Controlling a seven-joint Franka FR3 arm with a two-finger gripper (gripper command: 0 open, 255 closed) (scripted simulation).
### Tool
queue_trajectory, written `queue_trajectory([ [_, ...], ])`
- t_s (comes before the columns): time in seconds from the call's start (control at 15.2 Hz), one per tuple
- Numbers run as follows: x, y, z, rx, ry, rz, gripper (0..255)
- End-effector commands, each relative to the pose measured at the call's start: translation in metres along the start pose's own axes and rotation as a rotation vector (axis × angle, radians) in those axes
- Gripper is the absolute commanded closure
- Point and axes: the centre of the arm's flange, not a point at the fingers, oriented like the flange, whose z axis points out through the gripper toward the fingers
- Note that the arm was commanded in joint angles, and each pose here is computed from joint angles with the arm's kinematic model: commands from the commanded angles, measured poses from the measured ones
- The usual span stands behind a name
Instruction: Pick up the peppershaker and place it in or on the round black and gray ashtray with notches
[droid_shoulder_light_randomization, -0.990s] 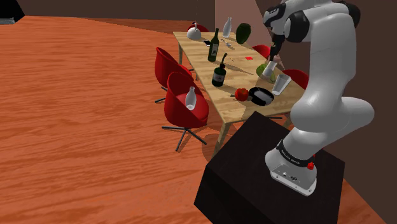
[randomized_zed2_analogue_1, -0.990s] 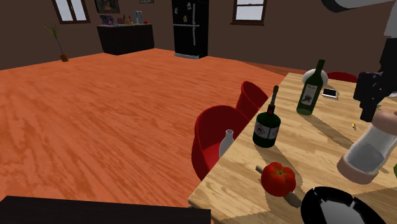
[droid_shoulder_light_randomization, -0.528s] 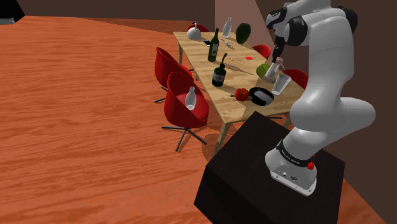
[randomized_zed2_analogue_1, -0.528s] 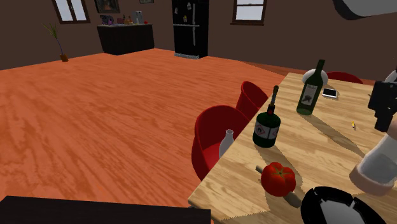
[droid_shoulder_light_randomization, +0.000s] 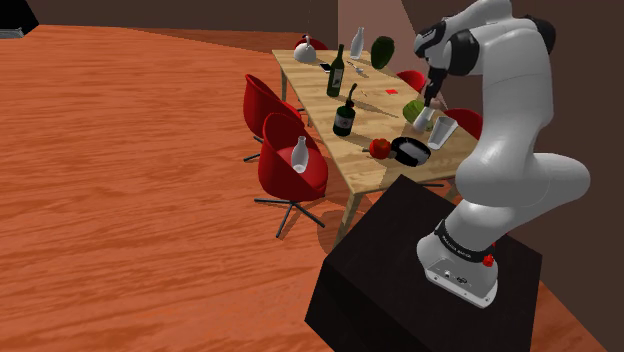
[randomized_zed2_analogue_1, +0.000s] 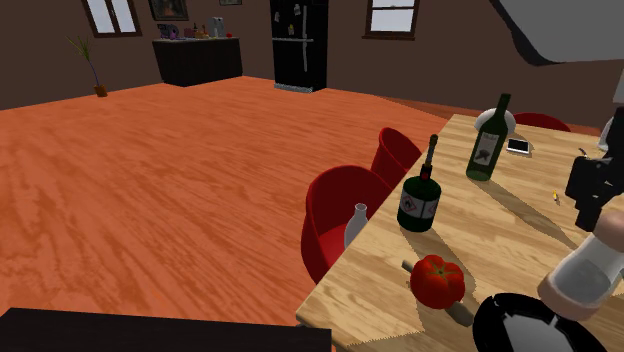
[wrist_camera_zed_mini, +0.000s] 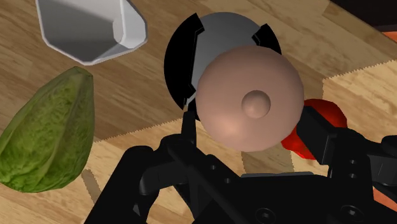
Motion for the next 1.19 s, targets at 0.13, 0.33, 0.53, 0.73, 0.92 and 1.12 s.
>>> queue_trajectory([
  [0.13, 0.004, -0.001, 0.022, -0.001, 0.000, 0.000, 255],
  [0.33, 0.007, -0.001, 0.037, -0.001, 0.000, 0.000, 255],
  [0.53, 0.010, -0.002, 0.053, -0.001, 0.000, 0.000, 255],
  [0.73, 0.013, -0.002, 0.068, -0.001, 0.000, 0.000, 255],
  [0.92, 0.015, -0.002, 0.077, -0.001, 0.000, 0.000, 255],
  [1.12, 0.015, -0.002, 0.077, -0.001, 0.000, 0.000, 255],
])
